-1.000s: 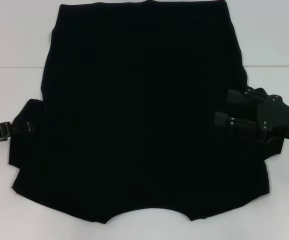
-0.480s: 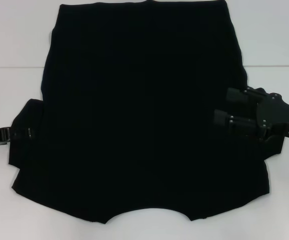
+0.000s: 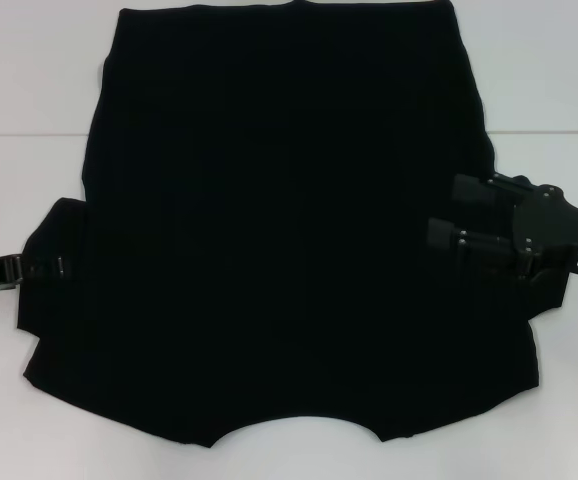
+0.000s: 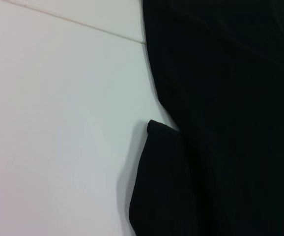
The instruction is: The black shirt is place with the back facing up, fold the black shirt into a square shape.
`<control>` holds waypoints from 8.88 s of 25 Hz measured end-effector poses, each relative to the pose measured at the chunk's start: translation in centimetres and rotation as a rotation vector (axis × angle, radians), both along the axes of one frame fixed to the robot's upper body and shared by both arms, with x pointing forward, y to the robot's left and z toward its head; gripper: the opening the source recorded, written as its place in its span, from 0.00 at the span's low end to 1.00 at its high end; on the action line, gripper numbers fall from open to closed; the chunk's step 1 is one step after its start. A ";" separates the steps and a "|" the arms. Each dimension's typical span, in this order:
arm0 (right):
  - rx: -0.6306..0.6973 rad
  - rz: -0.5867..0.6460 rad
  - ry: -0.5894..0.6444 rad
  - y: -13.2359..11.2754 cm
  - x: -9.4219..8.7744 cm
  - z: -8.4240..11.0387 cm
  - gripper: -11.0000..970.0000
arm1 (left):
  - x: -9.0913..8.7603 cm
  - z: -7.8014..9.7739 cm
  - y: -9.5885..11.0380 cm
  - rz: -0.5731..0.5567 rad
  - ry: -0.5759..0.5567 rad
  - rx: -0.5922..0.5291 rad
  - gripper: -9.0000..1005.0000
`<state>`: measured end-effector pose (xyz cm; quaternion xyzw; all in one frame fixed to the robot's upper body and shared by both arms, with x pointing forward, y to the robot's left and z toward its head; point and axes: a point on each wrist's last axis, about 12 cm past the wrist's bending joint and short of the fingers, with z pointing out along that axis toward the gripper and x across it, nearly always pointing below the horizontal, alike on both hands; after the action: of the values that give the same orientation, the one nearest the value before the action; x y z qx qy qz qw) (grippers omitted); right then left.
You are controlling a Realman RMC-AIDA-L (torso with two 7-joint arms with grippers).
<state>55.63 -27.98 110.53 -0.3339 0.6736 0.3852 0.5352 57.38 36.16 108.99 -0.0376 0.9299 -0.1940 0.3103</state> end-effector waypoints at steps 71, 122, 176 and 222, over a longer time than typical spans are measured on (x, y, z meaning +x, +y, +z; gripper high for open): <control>-0.002 0.001 -0.006 0.0 0.1 0.1 0.86 | -0.2 -0.3 -0.6 -0.064 0.046 0.066 0.61; 0.033 -0.017 0.015 1.3 1.0 -0.3 0.85 | -0.2 1.8 3.9 0.071 -0.011 0.140 0.01; 0.025 -0.032 -0.003 1.1 1.3 -0.1 0.85 | 3.1 2.2 -10.6 -0.503 -0.174 0.031 0.07; -0.279 -0.578 0.879 -6.5 6.2 -0.2 0.83 | -4.8 -1.1 -16.8 -1.185 -0.882 -0.215 0.92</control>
<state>61.80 -34.44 110.33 -0.0105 0.9429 0.2328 0.2381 52.56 19.41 107.90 0.5213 0.5593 -0.4156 0.4927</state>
